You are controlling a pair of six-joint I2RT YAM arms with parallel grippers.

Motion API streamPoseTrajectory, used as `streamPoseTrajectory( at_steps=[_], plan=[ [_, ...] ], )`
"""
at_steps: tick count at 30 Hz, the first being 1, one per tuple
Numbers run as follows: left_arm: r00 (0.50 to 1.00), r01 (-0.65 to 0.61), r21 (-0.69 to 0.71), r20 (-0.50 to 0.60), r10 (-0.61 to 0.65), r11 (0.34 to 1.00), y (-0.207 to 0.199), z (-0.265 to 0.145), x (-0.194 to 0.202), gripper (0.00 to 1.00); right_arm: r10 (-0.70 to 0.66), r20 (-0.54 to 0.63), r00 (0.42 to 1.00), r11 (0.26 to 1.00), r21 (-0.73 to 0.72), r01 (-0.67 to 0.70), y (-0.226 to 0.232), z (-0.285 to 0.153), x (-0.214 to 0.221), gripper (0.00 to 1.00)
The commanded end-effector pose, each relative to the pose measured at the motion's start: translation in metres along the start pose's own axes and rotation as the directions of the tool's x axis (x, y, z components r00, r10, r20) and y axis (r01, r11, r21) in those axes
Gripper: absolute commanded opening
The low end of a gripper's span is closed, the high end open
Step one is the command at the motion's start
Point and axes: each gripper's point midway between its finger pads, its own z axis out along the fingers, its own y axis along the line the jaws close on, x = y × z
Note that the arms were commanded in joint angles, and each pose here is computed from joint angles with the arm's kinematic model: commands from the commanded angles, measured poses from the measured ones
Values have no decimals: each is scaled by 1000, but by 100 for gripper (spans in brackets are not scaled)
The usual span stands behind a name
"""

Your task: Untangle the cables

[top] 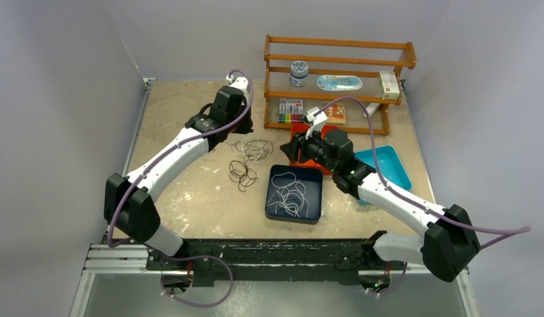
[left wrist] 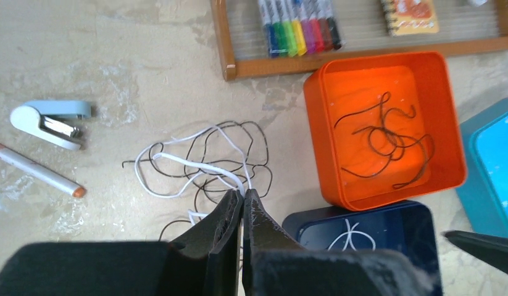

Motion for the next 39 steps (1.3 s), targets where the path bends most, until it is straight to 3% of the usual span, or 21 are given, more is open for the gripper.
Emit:
streamPoseTrajectory(
  at_steps=[1, 7, 16, 21, 27, 34, 39],
  plan=[
    [980, -6, 88, 198, -12, 996, -24, -56, -78, 0, -3, 155, 988, 991, -131, 24, 25, 10, -42, 51],
    [944, -9, 143, 328, -39, 990, -41, -97, -134, 0, -106, 272, 956, 948, -262, 179, 49, 28, -61, 58],
    [902, -25, 215, 426, -71, 976, -60, -137, -182, 0, -186, 387, 903, 875, -353, 331, 71, 84, -88, 68],
    [879, -34, 252, 468, -91, 967, -69, -157, -202, 0, -213, 417, 884, 846, -374, 380, 76, 118, -97, 66],
    [848, -39, 255, 519, -103, 966, -73, -179, -228, 0, -213, 381, 900, 838, -402, 368, 73, 147, -76, 55],
    [740, -24, 294, 648, -180, 956, -76, -236, -276, 0, -189, 337, 922, 854, -408, 324, 63, 167, -46, 53],
    [633, -24, 357, 729, -262, 934, -82, -276, -307, 0, -155, 311, 938, 850, -442, 287, 64, 178, -28, 52]
  ],
)
